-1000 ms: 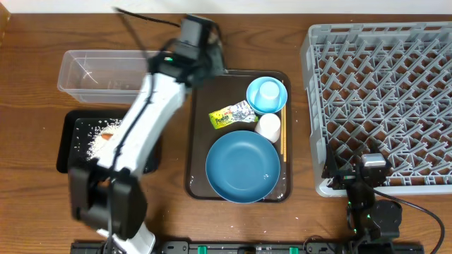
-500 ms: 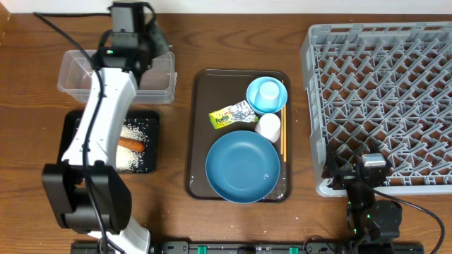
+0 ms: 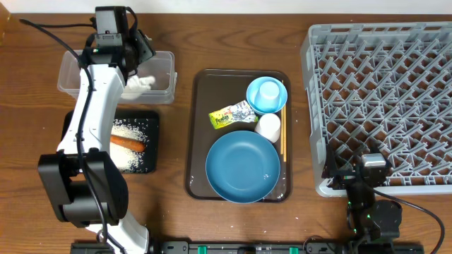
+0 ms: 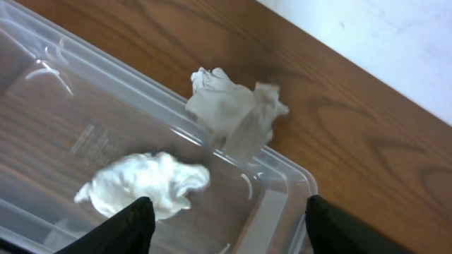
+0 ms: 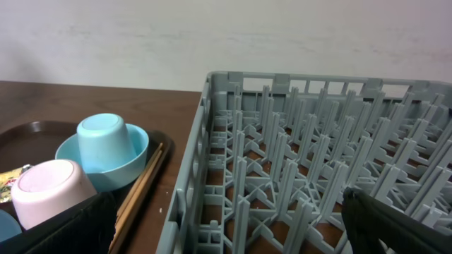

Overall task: Sort waste into correct bins and load items into the dishwasher rack
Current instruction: 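Carry the tissue left and drop it into the clear bin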

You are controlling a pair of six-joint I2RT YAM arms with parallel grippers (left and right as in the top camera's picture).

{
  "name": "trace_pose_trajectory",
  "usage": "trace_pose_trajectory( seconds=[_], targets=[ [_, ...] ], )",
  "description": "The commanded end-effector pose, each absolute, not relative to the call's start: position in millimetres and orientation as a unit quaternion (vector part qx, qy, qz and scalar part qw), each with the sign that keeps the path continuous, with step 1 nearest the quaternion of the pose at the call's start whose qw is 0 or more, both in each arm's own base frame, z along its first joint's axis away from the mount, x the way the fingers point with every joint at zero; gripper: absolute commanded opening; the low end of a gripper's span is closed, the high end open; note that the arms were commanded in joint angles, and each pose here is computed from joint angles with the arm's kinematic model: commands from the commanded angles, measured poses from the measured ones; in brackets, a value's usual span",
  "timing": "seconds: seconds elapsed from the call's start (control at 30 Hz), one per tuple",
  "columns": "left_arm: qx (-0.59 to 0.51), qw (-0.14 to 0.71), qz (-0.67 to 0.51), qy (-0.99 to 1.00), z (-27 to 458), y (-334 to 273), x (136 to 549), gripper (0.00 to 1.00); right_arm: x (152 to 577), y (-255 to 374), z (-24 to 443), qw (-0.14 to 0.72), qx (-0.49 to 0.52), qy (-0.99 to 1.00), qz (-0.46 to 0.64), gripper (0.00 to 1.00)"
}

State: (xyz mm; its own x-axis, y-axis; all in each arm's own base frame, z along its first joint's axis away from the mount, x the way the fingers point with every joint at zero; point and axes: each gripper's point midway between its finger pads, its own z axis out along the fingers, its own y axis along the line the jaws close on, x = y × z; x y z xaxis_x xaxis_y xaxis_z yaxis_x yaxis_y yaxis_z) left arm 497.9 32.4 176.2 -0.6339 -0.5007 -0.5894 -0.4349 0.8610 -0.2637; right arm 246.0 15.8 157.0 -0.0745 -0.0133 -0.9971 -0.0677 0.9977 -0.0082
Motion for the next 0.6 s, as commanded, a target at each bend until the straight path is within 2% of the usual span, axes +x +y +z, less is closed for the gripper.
trace_pose_trajectory(
  seconds=[0.0,0.23,0.37,0.47,0.57],
  targets=[
    [-0.26,0.338,-0.046,0.903,179.3,33.8,494.1,0.73,246.2,10.7,155.4,0.678,-0.024,0.734,0.009,0.99],
    [-0.257,0.33,-0.045,0.907,186.2,29.6,482.9,0.74,246.2,10.7,155.4,0.678,-0.024,0.734,0.009,0.99],
    [-0.254,0.329,-0.046,0.908,187.5,26.7,481.1,0.55,246.2,10.7,155.4,0.678,-0.024,0.734,0.009,0.99],
    [-0.252,0.31,-0.053,0.915,182.0,22.5,474.5,0.5,246.2,10.7,155.4,0.678,-0.024,0.734,0.009,0.99],
    [-0.234,0.285,-0.094,0.925,178.0,3.8,467.9,0.5,246.2,10.7,155.4,0.678,-0.024,0.734,0.009,0.99]
  ],
)
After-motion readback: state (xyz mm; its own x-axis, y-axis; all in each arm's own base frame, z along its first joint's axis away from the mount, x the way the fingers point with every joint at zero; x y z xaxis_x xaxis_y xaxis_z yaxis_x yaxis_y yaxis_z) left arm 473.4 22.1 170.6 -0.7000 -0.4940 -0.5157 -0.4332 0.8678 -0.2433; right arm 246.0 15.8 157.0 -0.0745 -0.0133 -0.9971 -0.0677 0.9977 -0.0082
